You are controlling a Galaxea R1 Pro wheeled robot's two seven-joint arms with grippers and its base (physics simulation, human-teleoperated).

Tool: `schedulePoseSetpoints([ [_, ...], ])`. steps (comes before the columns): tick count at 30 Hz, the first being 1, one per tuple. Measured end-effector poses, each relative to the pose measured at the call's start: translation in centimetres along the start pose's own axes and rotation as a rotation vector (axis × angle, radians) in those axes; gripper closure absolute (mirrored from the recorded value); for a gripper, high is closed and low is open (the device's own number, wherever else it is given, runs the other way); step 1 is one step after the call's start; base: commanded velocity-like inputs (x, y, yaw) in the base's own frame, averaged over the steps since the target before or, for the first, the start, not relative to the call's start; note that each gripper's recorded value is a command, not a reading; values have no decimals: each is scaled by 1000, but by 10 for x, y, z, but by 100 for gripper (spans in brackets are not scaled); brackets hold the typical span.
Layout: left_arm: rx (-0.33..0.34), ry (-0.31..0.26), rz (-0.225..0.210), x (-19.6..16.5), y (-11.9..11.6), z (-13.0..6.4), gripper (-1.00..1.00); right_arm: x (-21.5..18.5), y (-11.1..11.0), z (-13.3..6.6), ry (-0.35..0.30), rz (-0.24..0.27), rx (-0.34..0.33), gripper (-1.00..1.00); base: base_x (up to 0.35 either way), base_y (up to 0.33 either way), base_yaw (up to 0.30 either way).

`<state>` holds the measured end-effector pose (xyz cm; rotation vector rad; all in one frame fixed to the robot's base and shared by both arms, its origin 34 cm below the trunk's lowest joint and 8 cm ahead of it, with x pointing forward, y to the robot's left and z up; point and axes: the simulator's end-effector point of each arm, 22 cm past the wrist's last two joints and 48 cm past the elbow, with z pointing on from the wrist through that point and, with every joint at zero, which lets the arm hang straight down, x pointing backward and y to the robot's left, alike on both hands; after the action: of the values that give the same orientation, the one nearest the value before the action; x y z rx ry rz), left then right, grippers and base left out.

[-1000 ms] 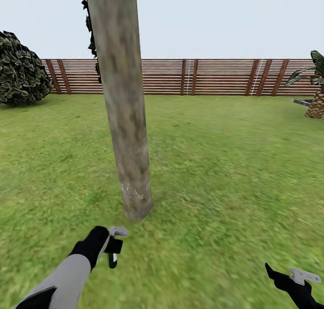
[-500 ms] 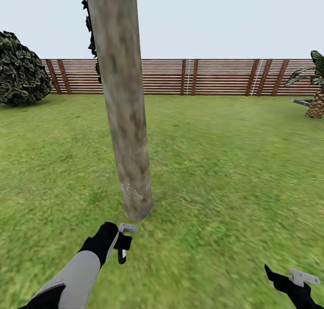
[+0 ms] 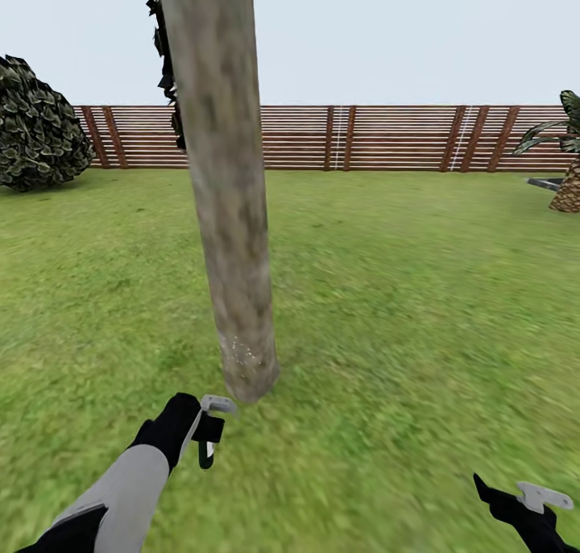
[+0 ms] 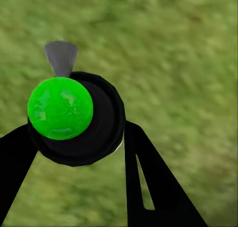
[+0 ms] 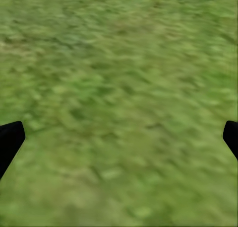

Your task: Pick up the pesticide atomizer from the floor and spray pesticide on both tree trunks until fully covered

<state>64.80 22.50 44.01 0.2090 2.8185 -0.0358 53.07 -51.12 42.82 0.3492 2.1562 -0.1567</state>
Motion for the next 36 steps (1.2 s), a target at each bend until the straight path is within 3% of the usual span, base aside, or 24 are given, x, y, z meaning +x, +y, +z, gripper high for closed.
schedulePoseSetpoints([
  [9, 21, 72, 5, 50, -14, 17, 100, 0, 1, 0, 0, 0, -1, -100, 21, 13, 0],
  [18, 13, 66, 4, 50, -9, 17, 100, 0, 1, 0, 0, 0, -1, -100, 0, 0, 0],
  [26, -28, -15, -8, 9, 11, 0, 100, 0, 1, 0, -1, 0, -1, -100, 0, 0, 0],
  [29, -62, -110, -25, -42, 28, -28, 100, 0, 0, 0, -1, 0, 0, -100, 0, 0, 0],
  [36, -79, -153, -34, -79, 39, -49, 100, 0, 0, 0, -1, 0, 0, -100, 0, 0, 0],
])
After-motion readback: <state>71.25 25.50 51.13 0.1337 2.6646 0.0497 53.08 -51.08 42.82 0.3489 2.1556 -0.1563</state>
